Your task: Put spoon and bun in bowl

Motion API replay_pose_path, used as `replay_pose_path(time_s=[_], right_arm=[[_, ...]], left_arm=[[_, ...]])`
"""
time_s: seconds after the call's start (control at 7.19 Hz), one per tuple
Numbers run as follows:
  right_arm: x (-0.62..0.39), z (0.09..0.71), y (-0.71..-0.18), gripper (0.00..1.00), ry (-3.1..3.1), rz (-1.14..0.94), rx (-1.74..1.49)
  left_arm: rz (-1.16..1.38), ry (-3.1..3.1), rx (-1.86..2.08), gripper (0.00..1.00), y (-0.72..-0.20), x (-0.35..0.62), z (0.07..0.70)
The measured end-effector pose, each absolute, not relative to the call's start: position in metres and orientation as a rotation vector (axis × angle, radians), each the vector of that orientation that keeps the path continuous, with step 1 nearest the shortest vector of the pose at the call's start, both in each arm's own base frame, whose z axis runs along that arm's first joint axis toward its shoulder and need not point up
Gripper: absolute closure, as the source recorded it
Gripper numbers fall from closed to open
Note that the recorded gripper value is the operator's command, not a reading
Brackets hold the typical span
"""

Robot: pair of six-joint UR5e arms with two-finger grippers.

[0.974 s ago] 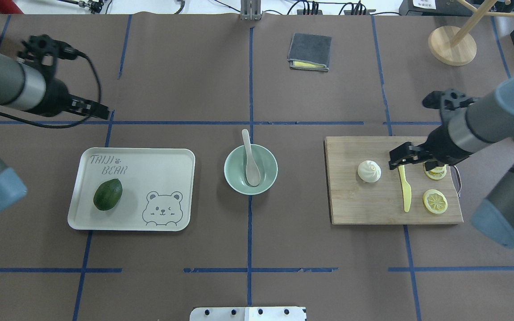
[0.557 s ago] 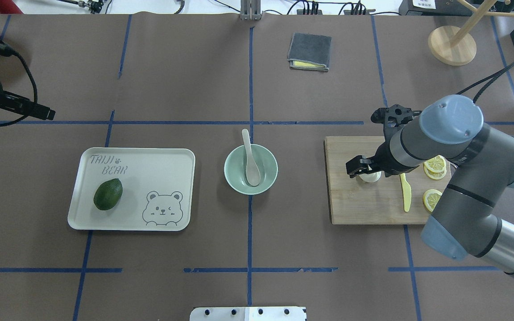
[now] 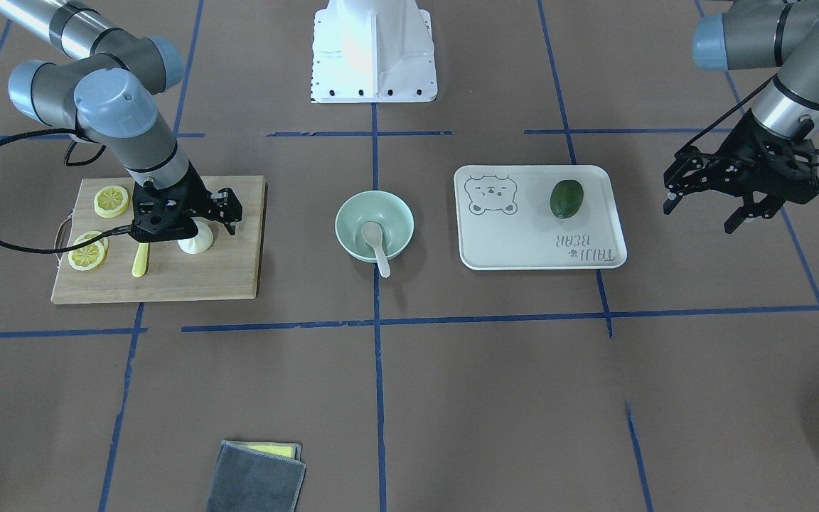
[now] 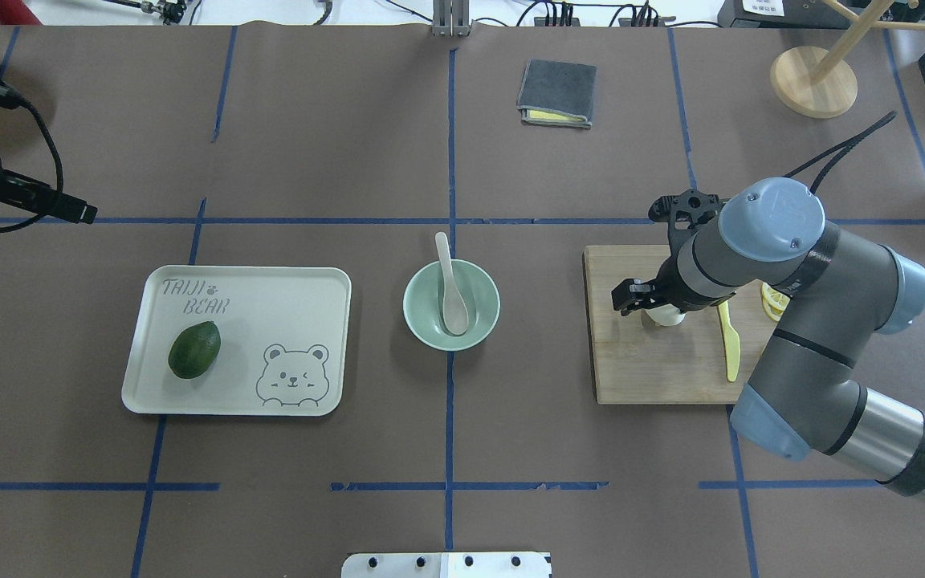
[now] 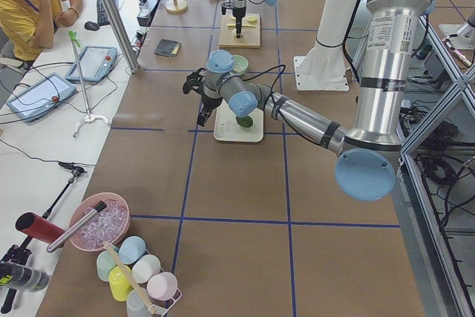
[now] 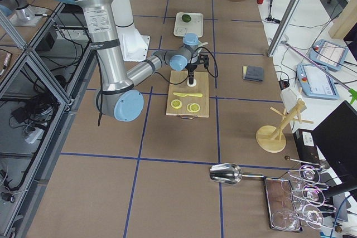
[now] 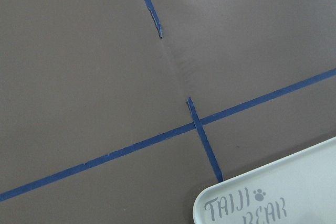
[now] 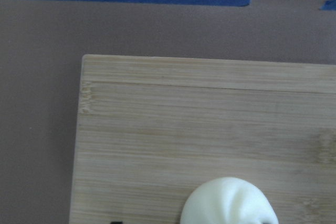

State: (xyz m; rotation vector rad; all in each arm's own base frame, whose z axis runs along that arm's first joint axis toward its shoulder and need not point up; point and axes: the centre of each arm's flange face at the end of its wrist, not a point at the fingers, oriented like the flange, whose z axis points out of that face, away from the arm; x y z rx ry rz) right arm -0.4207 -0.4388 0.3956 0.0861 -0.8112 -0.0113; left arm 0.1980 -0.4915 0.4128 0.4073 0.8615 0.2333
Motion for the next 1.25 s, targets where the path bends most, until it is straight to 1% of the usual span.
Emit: replay_pose_path(time_s=[0.14,0.28,0.42,0.97,1.25], right_arm=[[-0.418,0.396,-0.441,0.67,-0.809,-0.006,0.089],[-0.416,0.397,-0.441,0.88,-0.806,-0.002,0.089],[-0.415,0.399,-0.441,1.0,-0.804,0.0,0.088],[-0.406,0.393,-0.442,1.0,-0.813,0.01,0.091],[-0.4,0.363,-0.439,1.0,-0.816,0.017,0.09]], left_arm=[[0.234,0.862,0.407,0.01,-0.492,0.199,0.413],[0.235,0.862,0.406,0.01,-0.493,0.2,0.413],[0.236,0.862,0.405,0.01,-0.494,0.202,0.414],[0.242,0.87,0.419,0.01,-0.5,0.206,0.424],[0.242,0.873,0.421,0.01,-0.5,0.206,0.425]])
